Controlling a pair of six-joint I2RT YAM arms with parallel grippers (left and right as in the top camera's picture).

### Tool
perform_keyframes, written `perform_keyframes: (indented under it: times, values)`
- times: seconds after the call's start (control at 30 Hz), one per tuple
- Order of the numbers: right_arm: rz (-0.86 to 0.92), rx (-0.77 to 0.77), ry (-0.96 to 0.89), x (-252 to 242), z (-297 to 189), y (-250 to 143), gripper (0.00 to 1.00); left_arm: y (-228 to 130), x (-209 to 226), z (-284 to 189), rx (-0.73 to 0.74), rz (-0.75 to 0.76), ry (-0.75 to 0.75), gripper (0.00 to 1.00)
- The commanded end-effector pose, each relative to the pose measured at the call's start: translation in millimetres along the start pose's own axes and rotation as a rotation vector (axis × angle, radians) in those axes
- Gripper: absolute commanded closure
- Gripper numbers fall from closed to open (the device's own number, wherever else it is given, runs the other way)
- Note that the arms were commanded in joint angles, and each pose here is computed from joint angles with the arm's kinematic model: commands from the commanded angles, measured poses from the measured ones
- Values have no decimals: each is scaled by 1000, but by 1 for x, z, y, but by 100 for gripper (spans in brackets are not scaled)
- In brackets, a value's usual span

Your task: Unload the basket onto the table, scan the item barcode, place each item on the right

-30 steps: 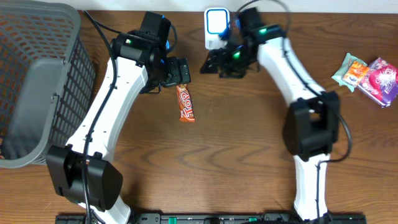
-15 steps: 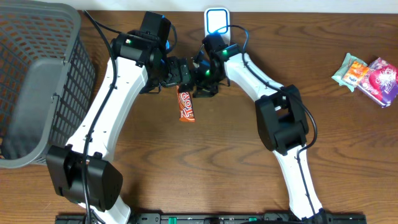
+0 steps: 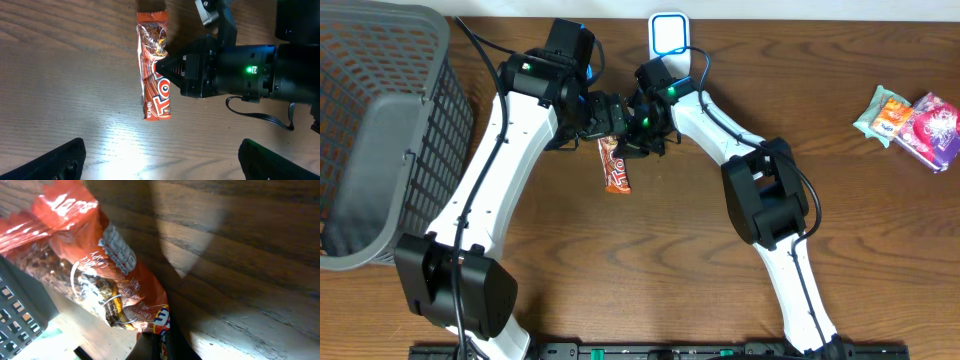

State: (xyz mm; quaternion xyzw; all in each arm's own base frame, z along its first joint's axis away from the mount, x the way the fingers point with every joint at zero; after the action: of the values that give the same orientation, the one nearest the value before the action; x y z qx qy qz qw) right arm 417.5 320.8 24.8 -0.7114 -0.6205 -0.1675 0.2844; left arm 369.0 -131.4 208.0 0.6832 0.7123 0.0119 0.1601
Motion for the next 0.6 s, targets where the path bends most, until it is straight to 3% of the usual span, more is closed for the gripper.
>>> perform_keyframes:
  times: [0.0,0.4,0.43,0.53,0.57]
  values:
    - [-5,-92,-145,-37,-12,22,99,-1,4,4,11,13,18,2]
    - [-33,-234,-527,-98,-167,16,99,-1,4,4,11,13,18,2]
    - [-33,-231,-539,-100,-172,14,97,-1,4,4,11,13,18,2]
    - [-33,-211,-551,-105,-180,9,68,-1,4,4,11,13,18,2]
    - [-31,-207,-553,-105,-180,8,66,-1,4,4,11,13,18,2]
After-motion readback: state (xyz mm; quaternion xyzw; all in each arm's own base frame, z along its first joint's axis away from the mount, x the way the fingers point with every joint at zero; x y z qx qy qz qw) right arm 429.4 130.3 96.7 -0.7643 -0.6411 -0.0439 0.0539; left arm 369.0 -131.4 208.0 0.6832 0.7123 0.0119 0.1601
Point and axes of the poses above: each gripper's point midway between its finger pads, its own z axis out along the fingers, its own x axis along the line the jaws close on, y = z × x, the point moved 3 cm from there along -z, back along the fingers, and after that the axes turned 7 degrees about z, right-handed, at the moved point
